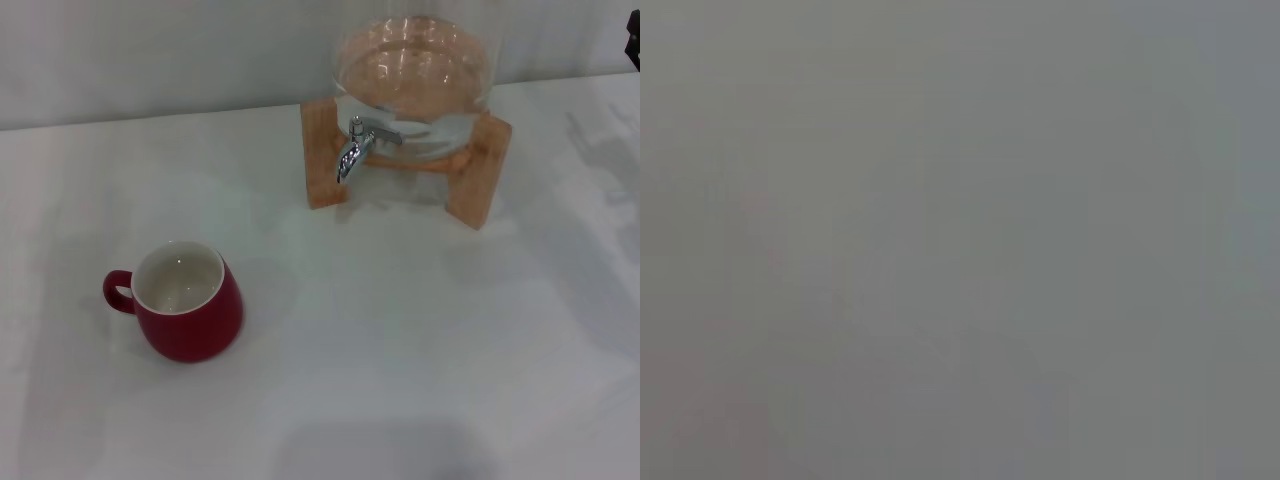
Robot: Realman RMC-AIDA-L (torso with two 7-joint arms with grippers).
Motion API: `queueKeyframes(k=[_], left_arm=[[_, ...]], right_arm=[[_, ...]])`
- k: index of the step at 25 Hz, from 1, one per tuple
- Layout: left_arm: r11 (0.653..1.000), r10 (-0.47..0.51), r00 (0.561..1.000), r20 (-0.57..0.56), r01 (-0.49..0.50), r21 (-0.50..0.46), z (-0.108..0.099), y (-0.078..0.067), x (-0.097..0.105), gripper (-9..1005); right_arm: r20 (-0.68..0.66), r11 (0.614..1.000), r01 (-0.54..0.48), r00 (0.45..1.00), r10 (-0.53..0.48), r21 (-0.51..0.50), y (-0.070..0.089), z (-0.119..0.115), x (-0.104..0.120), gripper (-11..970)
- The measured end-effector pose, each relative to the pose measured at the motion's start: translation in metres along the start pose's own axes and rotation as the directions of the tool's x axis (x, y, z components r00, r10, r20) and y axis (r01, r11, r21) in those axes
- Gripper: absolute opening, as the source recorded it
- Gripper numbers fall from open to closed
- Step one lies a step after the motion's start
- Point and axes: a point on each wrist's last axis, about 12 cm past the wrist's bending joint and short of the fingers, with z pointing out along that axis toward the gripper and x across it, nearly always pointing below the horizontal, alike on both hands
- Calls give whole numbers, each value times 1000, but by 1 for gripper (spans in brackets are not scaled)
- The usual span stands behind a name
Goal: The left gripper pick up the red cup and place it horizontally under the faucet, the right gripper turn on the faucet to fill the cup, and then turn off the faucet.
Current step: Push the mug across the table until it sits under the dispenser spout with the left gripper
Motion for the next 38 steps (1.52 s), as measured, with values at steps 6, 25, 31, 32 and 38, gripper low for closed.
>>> queueKeyframes(k=[6, 25, 31, 32, 38], left_arm=[[1000, -1, 1000, 1, 1, 0, 0, 0, 0, 879], [999, -7, 1000, -17, 8, 45, 2, -10, 1, 878], [989, -32, 998, -62, 41, 142, -18, -27, 5, 877], [988, -35, 997, -69, 45, 150, -20, -28, 6, 877], [982, -38, 992, -124, 60, 177, -41, -30, 13, 877]], right_arm=[[2, 1000, 1, 1000, -1, 1, -1, 1, -1, 662], [3, 1000, 7, 1000, -7, 1, -2, 4, -2, 662], [16, 1000, 11, 1000, -11, -11, 1, 11, -6, 663], [16, 1000, 12, 1000, -11, -12, 1, 12, -6, 663], [6, 1000, 21, 1000, -20, -19, 3, 23, -9, 662]])
